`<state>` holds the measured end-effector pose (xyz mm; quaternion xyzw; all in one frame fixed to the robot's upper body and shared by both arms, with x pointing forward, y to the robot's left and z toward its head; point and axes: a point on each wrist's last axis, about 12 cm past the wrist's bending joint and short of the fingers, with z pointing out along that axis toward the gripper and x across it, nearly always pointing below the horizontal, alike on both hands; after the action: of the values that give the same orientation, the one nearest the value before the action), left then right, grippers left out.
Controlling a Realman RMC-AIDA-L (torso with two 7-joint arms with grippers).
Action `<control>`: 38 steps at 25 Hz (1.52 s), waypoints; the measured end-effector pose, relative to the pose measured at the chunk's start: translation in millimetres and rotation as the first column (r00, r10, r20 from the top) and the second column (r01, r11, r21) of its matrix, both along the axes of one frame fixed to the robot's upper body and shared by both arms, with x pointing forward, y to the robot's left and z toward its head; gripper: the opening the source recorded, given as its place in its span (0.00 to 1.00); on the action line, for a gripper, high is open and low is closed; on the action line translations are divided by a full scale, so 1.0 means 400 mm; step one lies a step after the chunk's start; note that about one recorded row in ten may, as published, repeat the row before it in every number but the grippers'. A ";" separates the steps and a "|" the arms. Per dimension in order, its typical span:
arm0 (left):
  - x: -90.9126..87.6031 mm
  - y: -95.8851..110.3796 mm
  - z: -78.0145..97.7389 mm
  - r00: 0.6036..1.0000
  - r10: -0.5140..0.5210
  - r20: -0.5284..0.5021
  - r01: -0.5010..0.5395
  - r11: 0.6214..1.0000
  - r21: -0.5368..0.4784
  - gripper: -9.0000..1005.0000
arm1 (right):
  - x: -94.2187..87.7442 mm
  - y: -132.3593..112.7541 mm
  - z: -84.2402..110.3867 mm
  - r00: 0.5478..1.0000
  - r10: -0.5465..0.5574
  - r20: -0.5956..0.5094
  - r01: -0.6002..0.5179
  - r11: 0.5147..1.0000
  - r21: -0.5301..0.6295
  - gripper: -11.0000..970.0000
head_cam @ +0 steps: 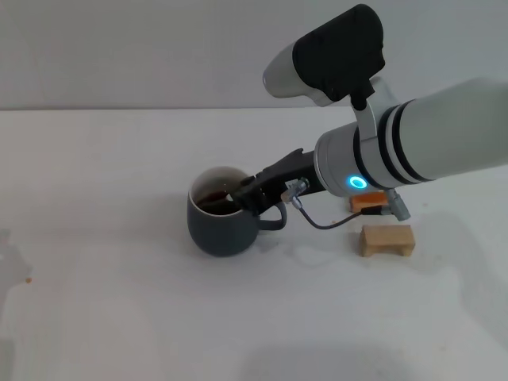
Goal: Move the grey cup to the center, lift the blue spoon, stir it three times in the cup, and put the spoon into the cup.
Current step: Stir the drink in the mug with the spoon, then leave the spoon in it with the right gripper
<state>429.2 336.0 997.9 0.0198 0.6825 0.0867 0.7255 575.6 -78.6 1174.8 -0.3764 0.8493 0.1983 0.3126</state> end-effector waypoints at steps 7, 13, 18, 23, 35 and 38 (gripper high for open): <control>-0.001 0.001 0.000 1.000 0.002 0.000 -0.002 1.000 0.000 0.01 | 0.024 -0.024 0.004 0.999 -0.035 0.019 0.035 0.999 -0.002 0.18; 0.001 0.000 0.000 1.000 0.000 0.000 0.000 1.000 0.000 0.01 | 0.028 -0.055 0.000 0.998 -0.068 0.010 0.068 0.998 -0.014 0.18; 0.007 -0.004 0.001 1.000 -0.008 0.001 0.008 1.000 -0.001 0.01 | 0.010 -0.054 0.000 0.999 -0.050 -0.013 0.049 0.999 -0.019 0.18; 0.007 -0.006 0.002 1.000 -0.011 0.004 0.011 1.000 0.000 0.01 | -0.008 -0.042 0.006 0.999 -0.022 -0.045 0.022 1.000 0.004 0.18; -0.001 -0.010 0.002 1.000 -0.011 0.012 0.012 1.000 -0.008 0.01 | 0.000 -0.003 0.012 1.000 0.007 -0.009 -0.006 1.000 0.025 0.18; -0.003 -0.009 0.002 1.000 -0.010 0.011 0.010 1.000 -0.009 0.01 | 0.013 -0.001 0.007 1.000 0.006 0.005 -0.006 1.000 0.019 0.18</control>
<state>427.8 332.3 998.6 0.0196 0.6789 0.0803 0.7296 580.9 -79.1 1177.4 -0.3765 0.8454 0.2064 0.3177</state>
